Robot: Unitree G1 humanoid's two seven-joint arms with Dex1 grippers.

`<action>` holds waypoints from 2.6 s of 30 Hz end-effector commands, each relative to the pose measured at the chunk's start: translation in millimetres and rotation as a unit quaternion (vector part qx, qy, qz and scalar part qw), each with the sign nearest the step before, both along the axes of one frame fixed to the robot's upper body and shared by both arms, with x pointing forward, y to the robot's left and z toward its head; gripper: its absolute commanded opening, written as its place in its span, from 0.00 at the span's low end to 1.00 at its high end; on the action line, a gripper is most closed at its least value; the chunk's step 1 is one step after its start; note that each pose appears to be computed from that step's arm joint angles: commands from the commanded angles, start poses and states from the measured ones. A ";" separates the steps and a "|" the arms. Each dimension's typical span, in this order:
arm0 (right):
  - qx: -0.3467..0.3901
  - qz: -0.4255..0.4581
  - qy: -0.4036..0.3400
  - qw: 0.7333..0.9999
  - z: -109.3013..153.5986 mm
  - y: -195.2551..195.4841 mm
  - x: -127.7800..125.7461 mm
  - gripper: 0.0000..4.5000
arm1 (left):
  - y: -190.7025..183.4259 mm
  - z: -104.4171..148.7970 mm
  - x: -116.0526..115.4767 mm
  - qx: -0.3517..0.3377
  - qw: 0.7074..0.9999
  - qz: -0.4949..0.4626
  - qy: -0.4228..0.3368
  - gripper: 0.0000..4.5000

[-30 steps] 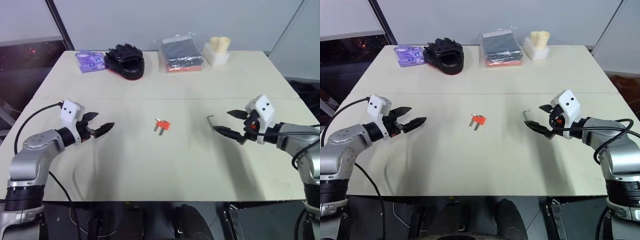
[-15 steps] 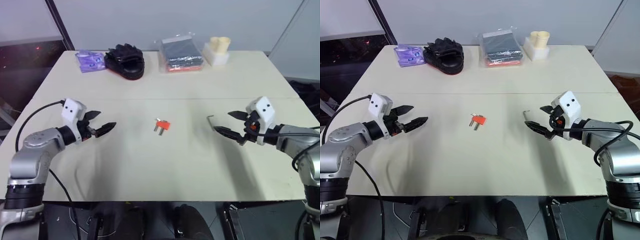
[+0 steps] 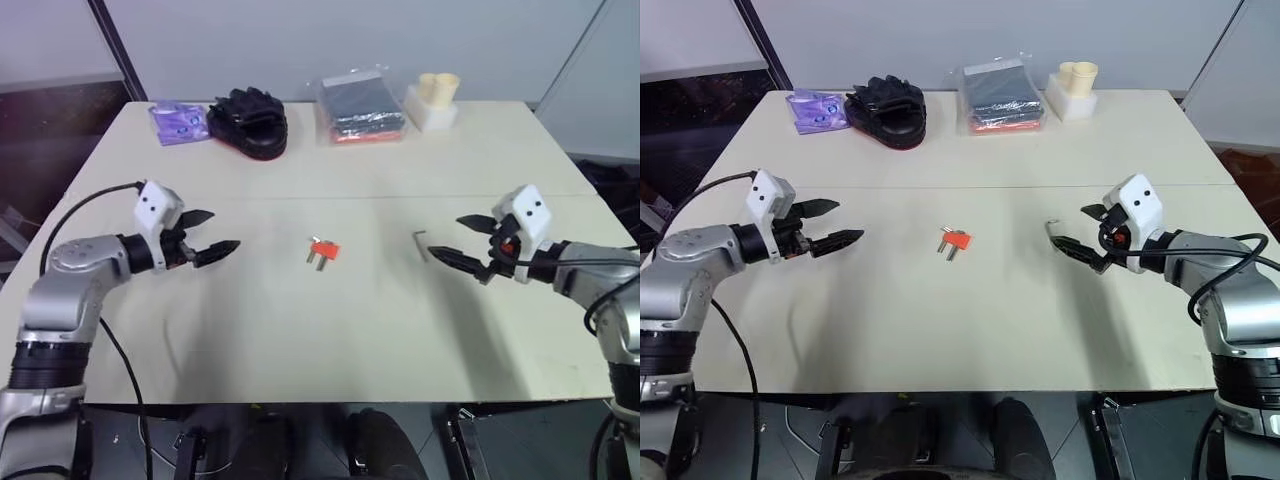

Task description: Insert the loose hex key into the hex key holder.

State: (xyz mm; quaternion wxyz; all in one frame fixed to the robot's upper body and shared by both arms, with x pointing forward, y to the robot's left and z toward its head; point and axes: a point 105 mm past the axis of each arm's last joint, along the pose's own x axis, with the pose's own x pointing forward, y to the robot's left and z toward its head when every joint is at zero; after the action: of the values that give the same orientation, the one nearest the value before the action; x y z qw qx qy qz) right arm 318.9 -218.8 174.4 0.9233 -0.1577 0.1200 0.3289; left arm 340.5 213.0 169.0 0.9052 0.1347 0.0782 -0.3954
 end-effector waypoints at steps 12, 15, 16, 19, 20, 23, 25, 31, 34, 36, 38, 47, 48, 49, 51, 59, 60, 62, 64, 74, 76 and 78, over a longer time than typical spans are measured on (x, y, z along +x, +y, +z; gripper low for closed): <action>-0.030 0.102 0.013 0.994 -30.3 81.1 40.8 0.99 | -34.4 2.1 18.5 0.058 0.984 -0.167 0.017 1.00; -0.039 0.121 0.024 0.992 -40.0 91.6 49.2 0.99 | -38.3 1.6 19.0 0.058 0.982 -0.180 0.020 1.00; -0.040 0.123 0.024 0.991 -41.1 92.9 51.7 0.99 | -39.2 2.6 19.9 0.055 0.982 -0.180 0.019 1.00; -0.048 0.138 0.028 0.989 -46.6 104.1 61.4 0.99 | -40.3 8.1 22.1 0.050 0.983 -0.178 0.012 1.00; -0.049 0.143 0.029 0.988 -47.5 106.7 62.6 0.99 | -40.2 8.6 22.2 0.050 0.983 -0.177 0.011 1.00; -0.049 0.144 0.039 0.988 -55.3 115.5 67.9 0.99 | -37.9 9.3 20.9 0.046 0.984 -0.171 0.006 1.00; -0.051 0.148 0.043 0.987 -60.6 121.8 69.2 0.99 | -36.1 10.1 19.7 0.044 0.986 -0.163 0.000 1.00; -0.049 0.155 0.041 0.986 -64.3 131.2 71.5 0.99 | -29.4 6.3 14.9 0.040 0.989 -0.144 0.000 1.00; -0.046 0.160 0.035 0.986 -63.8 139.3 72.7 0.99 | -28.4 6.8 10.5 0.036 0.989 -0.142 0.003 1.00; -0.045 0.162 0.032 0.985 -63.9 142.4 73.2 0.99 | -29.2 7.3 9.3 0.035 0.989 -0.141 0.004 1.00; -0.043 0.163 0.030 0.985 -64.2 145.5 73.7 0.99 | -30.4 8.8 8.2 0.032 0.989 -0.142 0.006 1.00; -0.043 0.158 0.035 0.986 -73.6 145.7 75.9 0.94 | -33.0 9.5 7.8 0.029 0.990 -0.139 0.004 1.00; -0.044 0.157 0.036 0.986 -74.7 144.3 76.0 0.87 | -33.2 9.5 7.6 0.029 0.990 -0.138 0.004 1.00; -0.046 0.156 0.037 0.986 -75.8 142.7 76.0 0.81 | -33.2 9.6 7.5 0.027 0.990 -0.137 0.002 1.00; -0.046 0.157 0.038 0.986 -76.4 141.0 75.6 0.60 | -33.5 9.5 7.2 0.026 0.990 -0.135 0.001 1.00; -0.047 0.158 0.037 0.986 -76.7 141.1 75.0 0.22 | -34.3 10.0 7.8 0.024 0.991 -0.128 -0.007 1.00; -0.047 0.156 0.034 0.986 -76.0 141.2 75.6 0.22 | -34.3 10.0 7.9 0.024 0.992 -0.128 -0.007 1.00; -0.047 0.154 0.024 0.987 -71.8 140.8 77.2 0.22 | -34.7 9.9 8.6 0.024 0.992 -0.126 -0.008 1.00; -0.045 0.152 0.007 0.987 -62.3 138.7 79.1 0.22 | -34.7 9.9 10.0 0.023 0.992 -0.124 -0.009 1.00; -0.144 0.124 -0.232 0.954 38.1 108.8 82.4 0.22 | -36.9 29.1 32.7 0.009 0.993 -0.107 -0.040 1.00; -0.192 0.123 -0.281 0.932 48.7 105.2 79.1 0.22 | -41.5 34.3 37.1 0.000 0.993 -0.111 -0.045 1.00; -0.240 0.128 -0.324 0.906 54.8 104.7 75.8 0.22 | -46.3 38.7 41.3 -0.009 0.992 -0.114 -0.050 1.00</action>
State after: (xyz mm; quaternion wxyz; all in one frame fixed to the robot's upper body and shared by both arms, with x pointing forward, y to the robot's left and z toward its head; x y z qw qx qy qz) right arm 400.2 -120.7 207.5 0.8202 -0.4446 -0.0770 0.3517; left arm 379.4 166.8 193.5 0.8568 0.1472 0.0390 -0.4926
